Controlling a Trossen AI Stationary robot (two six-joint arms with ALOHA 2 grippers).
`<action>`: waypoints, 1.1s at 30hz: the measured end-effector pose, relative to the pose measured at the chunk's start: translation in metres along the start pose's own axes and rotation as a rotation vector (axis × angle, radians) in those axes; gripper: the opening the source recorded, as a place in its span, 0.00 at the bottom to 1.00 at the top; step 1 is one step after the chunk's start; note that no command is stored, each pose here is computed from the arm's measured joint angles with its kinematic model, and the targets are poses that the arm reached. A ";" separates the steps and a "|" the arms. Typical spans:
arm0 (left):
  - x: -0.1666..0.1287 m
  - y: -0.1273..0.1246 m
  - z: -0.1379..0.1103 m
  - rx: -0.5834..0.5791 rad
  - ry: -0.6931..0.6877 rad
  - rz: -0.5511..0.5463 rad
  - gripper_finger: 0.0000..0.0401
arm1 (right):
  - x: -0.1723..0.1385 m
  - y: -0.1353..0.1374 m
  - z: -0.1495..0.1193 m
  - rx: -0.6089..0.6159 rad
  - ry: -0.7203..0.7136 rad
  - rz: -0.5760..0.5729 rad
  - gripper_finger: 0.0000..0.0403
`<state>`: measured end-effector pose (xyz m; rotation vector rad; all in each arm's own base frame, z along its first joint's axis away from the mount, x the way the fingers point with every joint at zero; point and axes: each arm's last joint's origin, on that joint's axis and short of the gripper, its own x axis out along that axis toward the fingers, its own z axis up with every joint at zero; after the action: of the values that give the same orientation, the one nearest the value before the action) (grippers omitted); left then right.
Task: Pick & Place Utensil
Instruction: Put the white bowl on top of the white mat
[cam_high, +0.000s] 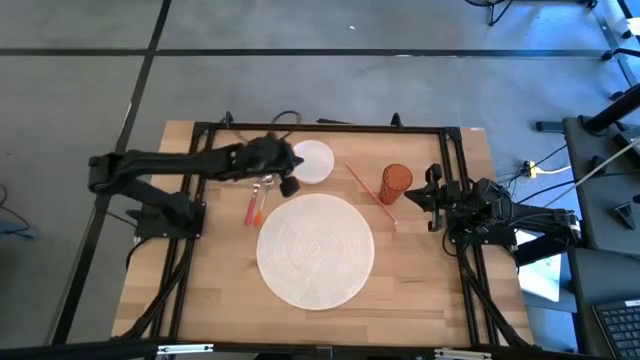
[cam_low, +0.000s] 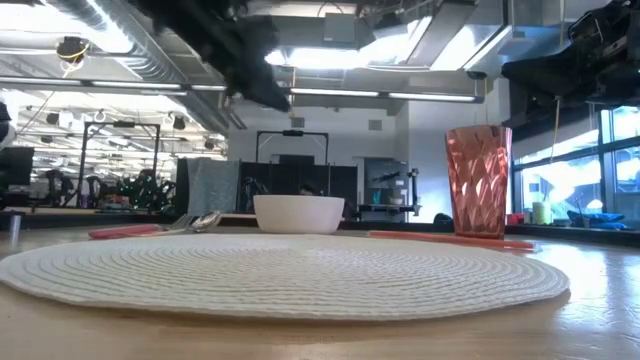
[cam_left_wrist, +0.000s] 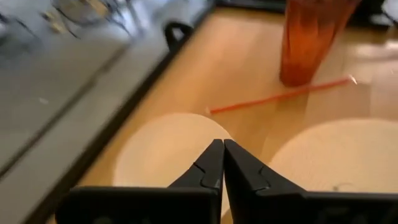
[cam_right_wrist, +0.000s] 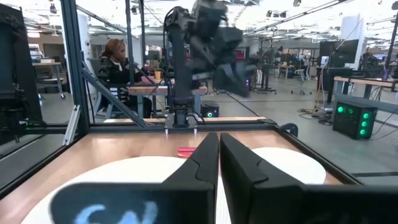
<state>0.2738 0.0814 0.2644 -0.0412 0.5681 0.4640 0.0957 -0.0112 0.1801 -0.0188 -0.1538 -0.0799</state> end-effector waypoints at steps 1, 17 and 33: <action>0.008 0.002 0.001 -0.003 0.031 -0.019 0.02 | 0.000 0.000 0.000 0.000 -0.001 0.000 0.04; 0.086 -0.013 -0.004 0.194 0.455 -0.203 0.39 | 0.000 0.000 -0.003 -0.002 0.029 0.000 0.04; 0.102 0.002 -0.010 0.196 0.614 -0.215 0.52 | 0.000 0.000 -0.008 0.009 0.083 0.002 0.04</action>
<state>0.3438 0.1240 0.2027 -0.0568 1.1969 0.1758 0.0966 -0.0113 0.1721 -0.0070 -0.0714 -0.0778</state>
